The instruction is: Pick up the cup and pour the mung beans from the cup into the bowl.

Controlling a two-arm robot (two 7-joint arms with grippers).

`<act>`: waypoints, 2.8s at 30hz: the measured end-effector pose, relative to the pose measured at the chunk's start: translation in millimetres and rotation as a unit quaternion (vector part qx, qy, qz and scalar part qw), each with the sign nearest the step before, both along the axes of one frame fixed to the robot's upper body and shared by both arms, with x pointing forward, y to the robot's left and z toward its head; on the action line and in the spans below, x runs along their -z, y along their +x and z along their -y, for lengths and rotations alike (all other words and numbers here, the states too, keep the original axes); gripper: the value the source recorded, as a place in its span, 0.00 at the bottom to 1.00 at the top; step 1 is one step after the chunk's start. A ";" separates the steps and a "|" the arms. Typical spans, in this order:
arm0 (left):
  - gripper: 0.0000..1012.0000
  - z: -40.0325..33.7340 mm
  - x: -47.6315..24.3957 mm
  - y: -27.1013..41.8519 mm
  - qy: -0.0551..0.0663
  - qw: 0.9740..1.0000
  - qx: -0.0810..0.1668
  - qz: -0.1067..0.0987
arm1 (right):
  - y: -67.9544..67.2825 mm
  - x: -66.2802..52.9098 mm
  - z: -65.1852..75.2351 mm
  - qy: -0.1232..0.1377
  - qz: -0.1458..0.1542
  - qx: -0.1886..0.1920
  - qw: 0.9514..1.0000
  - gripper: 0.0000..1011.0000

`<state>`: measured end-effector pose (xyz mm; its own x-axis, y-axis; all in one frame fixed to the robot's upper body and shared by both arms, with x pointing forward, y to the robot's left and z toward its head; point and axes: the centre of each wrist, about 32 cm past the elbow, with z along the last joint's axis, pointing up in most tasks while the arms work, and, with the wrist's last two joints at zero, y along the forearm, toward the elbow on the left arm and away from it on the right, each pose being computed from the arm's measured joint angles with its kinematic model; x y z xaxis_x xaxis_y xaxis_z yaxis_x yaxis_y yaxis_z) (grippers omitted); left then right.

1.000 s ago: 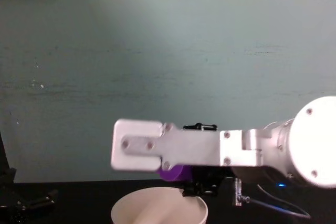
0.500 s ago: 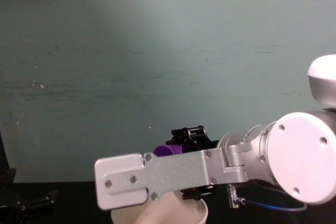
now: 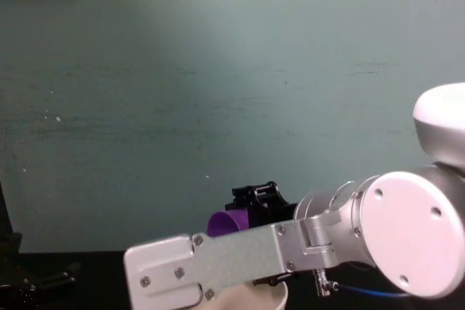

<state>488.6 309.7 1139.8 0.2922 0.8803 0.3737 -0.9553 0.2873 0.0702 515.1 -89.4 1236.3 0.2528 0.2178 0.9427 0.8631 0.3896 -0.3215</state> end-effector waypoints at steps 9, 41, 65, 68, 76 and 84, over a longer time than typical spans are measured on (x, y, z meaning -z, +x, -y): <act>0.99 0.0 0.0 0.0 0.000 1.000 0.000 0.000 | -1.6 4.6 -2.0 -0.014 0.005 -0.005 1.000 0.71; 0.99 0.0 0.0 0.0 0.000 1.000 0.000 0.000 | -4.2 7.9 -5.5 -0.047 0.018 -0.012 0.999 0.71; 0.99 0.0 0.0 0.0 0.000 1.000 0.000 0.000 | -6.0 7.8 -7.0 -0.055 0.023 -0.014 0.998 0.71; 0.99 0.0 0.0 0.0 0.000 1.000 0.000 0.000 | -6.0 7.5 -7.5 -0.054 0.023 -0.016 0.998 0.71; 0.99 0.0 0.0 0.0 0.000 1.000 0.000 0.000 | -6.0 7.8 -8.0 -0.055 0.023 -0.016 0.998 0.71; 0.99 0.0 0.0 0.0 0.000 1.000 0.000 0.000 | -6.9 7.6 -8.0 -0.058 0.025 -0.016 0.998 0.71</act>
